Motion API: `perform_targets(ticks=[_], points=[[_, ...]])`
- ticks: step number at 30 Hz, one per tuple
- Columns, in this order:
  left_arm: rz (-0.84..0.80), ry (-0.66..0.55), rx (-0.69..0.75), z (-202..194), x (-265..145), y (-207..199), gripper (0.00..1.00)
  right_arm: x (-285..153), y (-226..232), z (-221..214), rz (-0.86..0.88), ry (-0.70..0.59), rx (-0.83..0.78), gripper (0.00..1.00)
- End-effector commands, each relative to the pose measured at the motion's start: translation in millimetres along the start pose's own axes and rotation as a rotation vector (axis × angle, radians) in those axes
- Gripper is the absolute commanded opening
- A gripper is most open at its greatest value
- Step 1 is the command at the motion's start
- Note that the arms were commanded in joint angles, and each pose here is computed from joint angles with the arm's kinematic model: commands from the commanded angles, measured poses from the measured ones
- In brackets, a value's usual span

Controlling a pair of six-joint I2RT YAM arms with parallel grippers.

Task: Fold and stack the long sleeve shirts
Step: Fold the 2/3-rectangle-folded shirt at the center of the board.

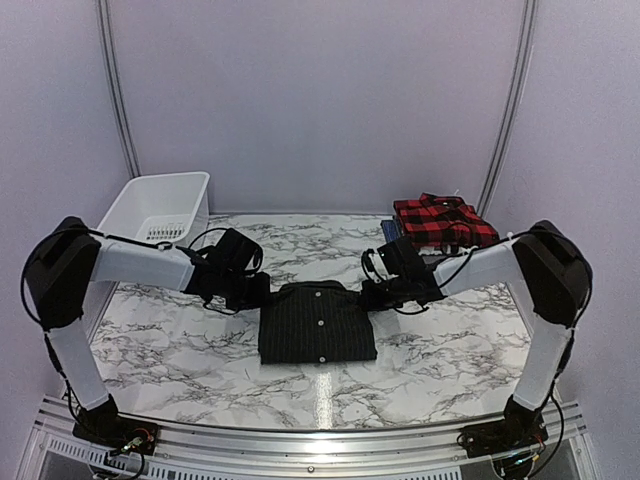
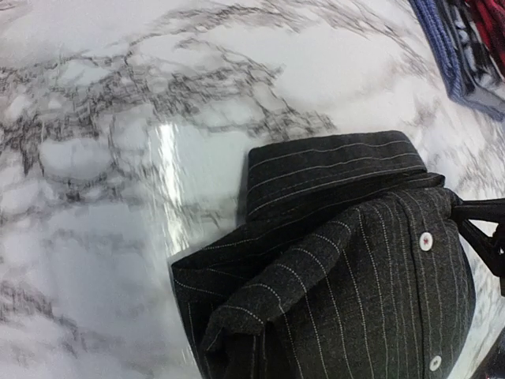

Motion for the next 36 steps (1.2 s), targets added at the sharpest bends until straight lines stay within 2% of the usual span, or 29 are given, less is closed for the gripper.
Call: perform_targets(ticks=[1,6,11,18,19,20,22,24,26,30,32,34,36], points=[[0.033,-0.098,-0.011,-20.5,-42.3,1.7,0.0,-45.1,13.6,-16.1,-0.018,-0.044,0.004,0.0],[0.05,-0.17,-0.003,-18.7,-67.2,8.2,0.0,-74.8,14.4,-11.0,-0.038,-0.097,-0.005,0.0],[0.093,-0.205,0.032,-8.4,-75.0,9.8,0.0,-91.3,17.9,10.7,-0.064,-0.185,-0.031,0.0],[0.136,-0.168,0.048,11.8,-48.5,20.7,0.02,-59.3,13.2,41.2,-0.103,-0.192,-0.07,0.0],[0.143,-0.167,0.054,16.3,-45.3,22.3,0.1,-55.8,15.3,45.9,-0.095,-0.183,-0.074,0.0],[0.151,-0.171,0.064,21.1,-45.0,22.1,0.23,-55.9,20.0,51.5,-0.087,-0.186,-0.088,0.0],[0.158,-0.186,0.081,33.6,-51.2,18.1,0.43,-59.2,33.4,59.1,-0.058,-0.198,-0.117,0.09],[0.15,-0.214,0.101,42.2,-64.4,12.3,0.54,-60.0,44.0,58.6,-0.042,-0.182,-0.139,0.16],[0.132,-0.229,0.107,45.3,-75.9,7.9,0.58,-59.1,56.5,51.7,-0.013,-0.159,-0.151,0.19],[0.064,-0.203,0.117,33.4,-90.2,-4.2,0.5,-55.1,97.4,25.8,0.109,-0.101,-0.177,0.21],[0.019,-0.165,0.124,19.7,-91.1,-11.7,0.41,-52.5,116.5,15.6,0.15,-0.084,-0.191,0.21],[-0.025,-0.109,0.119,2.8,-88.0,-16.4,0.27,-45.8,131.2,8.4,0.182,-0.071,-0.203,0.21],[-0.058,-0.058,0.133,-14.1,-84.1,-22.7,0.2,-34.5,135.9,3.7,0.187,-0.052,-0.211,0.21]])
Point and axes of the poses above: each gripper's point midway between its finger pads, its own x axis out along the fingers, its own y axis along the line the jaws close on, z = x × y, the point moved 4 cm from there along -x, back along the fingers, and after that the axes turned 1 degree about x, right-handed, at the moved point
